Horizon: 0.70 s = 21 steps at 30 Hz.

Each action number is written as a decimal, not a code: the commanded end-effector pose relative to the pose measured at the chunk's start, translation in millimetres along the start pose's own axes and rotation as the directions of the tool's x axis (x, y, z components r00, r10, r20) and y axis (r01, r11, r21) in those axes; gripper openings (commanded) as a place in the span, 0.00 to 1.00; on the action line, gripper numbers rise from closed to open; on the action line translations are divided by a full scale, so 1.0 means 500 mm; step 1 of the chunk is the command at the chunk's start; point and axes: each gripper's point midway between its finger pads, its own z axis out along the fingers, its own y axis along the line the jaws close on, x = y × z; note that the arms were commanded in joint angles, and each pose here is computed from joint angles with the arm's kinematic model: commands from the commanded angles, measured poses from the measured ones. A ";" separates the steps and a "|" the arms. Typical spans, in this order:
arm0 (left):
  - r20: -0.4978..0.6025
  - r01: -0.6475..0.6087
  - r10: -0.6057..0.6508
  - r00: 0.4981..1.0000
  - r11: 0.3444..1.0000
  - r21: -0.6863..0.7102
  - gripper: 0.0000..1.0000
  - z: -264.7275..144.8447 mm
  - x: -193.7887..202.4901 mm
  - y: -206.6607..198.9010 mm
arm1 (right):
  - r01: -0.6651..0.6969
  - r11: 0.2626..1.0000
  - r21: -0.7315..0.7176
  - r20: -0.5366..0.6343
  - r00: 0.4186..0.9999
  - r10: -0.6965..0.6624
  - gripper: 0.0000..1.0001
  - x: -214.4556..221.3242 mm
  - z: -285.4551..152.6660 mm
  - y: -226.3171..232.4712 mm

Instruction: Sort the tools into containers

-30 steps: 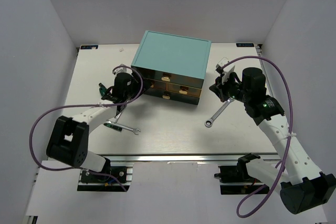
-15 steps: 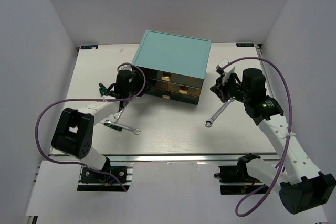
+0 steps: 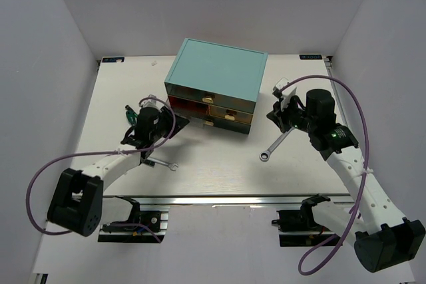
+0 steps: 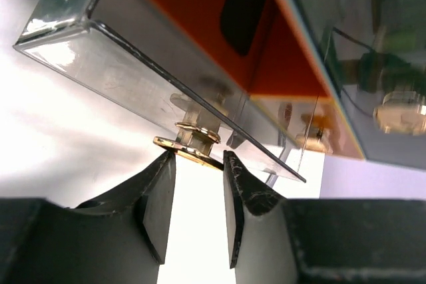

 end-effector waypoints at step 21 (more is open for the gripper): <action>0.039 -0.082 0.085 0.996 0.993 -0.083 0.59 -0.161 0.011 0.051 | 0.490 0.753 -0.440 -0.003 0.838 -0.546 0.65 0.184 -0.012 0.094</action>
